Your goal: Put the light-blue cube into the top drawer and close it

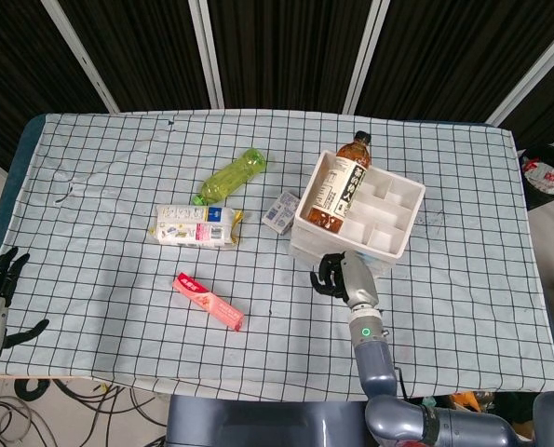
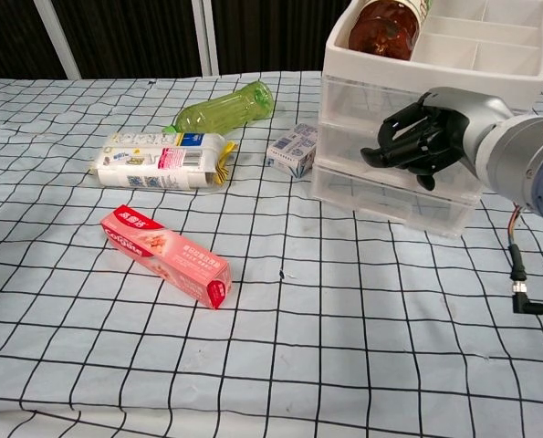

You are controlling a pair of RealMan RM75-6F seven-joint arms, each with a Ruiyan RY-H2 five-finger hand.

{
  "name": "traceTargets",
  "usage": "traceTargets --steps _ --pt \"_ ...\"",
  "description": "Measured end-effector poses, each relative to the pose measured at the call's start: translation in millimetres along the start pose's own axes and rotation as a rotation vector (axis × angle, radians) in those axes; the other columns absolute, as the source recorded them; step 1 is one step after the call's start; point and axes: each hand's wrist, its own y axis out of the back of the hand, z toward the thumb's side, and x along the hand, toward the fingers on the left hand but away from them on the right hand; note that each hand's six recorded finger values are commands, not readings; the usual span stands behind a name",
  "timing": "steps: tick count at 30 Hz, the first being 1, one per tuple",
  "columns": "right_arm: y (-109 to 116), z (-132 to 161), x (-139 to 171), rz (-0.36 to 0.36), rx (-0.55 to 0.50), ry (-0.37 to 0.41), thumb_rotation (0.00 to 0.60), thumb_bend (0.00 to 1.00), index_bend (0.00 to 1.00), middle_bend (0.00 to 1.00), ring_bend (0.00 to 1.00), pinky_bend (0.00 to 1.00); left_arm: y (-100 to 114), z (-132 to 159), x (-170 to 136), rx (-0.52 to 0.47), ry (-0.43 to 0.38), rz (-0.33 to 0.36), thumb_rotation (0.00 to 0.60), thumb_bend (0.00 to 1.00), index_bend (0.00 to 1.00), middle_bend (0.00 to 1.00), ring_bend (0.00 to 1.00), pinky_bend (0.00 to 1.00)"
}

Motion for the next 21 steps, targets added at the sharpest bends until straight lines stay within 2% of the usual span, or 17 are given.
traceTargets --steps 11,21 --pt "9.1 -10.3 -13.7 -0.021 -0.01 -0.048 0.6 0.35 0.76 0.81 0.87 0.78 0.1 -0.3 0.3 0.0 0.002 0.001 0.6 0.02 0.0 0.0 0.0 0.0" --pt "11.4 -6.3 -24.2 -0.03 -0.026 -0.059 0.6 0.35 0.76 0.81 0.87 0.78 0.8 -0.8 0.6 -0.003 0.005 0.001 0.6 0.02 0.0 0.0 0.0 0.0"
